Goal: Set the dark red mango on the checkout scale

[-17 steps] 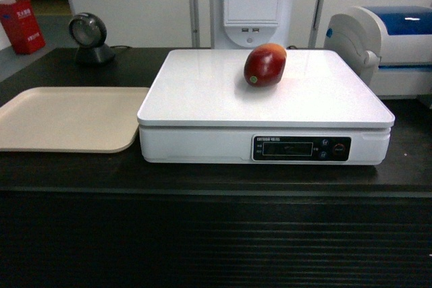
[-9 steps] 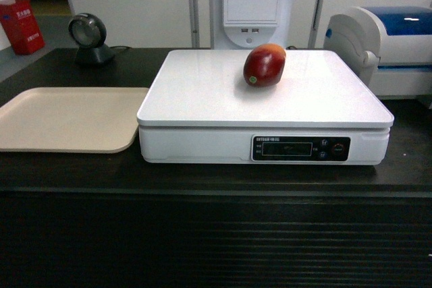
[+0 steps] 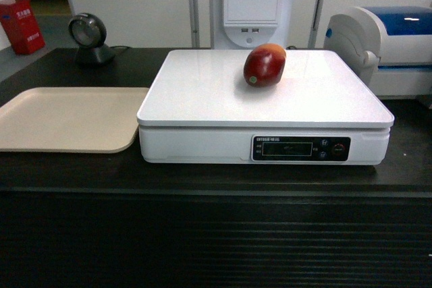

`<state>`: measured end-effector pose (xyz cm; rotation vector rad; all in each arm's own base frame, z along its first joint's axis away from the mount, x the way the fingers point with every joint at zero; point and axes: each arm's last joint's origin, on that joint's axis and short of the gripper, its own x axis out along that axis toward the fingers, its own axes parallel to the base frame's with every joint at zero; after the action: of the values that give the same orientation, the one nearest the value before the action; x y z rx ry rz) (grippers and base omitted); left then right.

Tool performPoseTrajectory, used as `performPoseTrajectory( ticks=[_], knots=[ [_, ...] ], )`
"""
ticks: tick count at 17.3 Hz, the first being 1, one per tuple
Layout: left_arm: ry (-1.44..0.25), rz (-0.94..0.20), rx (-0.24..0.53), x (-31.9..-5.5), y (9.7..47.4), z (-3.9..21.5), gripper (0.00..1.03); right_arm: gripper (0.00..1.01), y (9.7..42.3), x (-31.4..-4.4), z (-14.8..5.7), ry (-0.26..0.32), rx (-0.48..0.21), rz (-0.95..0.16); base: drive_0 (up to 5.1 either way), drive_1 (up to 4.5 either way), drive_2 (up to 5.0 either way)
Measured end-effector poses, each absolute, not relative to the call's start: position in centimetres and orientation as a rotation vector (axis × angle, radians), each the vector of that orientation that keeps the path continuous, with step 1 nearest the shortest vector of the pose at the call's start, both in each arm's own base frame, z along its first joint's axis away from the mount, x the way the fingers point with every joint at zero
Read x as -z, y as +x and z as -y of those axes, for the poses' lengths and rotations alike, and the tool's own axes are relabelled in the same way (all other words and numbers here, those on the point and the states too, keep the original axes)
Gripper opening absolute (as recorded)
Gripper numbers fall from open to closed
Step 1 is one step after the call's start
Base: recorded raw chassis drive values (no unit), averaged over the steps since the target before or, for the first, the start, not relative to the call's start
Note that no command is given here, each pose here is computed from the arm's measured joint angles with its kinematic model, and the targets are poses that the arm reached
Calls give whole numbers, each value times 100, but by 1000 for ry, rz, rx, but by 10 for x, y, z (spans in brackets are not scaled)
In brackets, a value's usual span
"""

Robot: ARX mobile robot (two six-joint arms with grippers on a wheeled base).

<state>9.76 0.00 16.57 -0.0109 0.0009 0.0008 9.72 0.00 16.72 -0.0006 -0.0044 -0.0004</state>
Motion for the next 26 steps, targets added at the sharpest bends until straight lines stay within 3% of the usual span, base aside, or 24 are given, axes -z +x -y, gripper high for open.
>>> performPoseTrajectory(
  ticks=[26],
  knots=[
    [-11, -1, -1, -166, 98, 0, 98, 98, 97, -167, 0, -1, 0, 6, 0, 0, 0]
  ],
)
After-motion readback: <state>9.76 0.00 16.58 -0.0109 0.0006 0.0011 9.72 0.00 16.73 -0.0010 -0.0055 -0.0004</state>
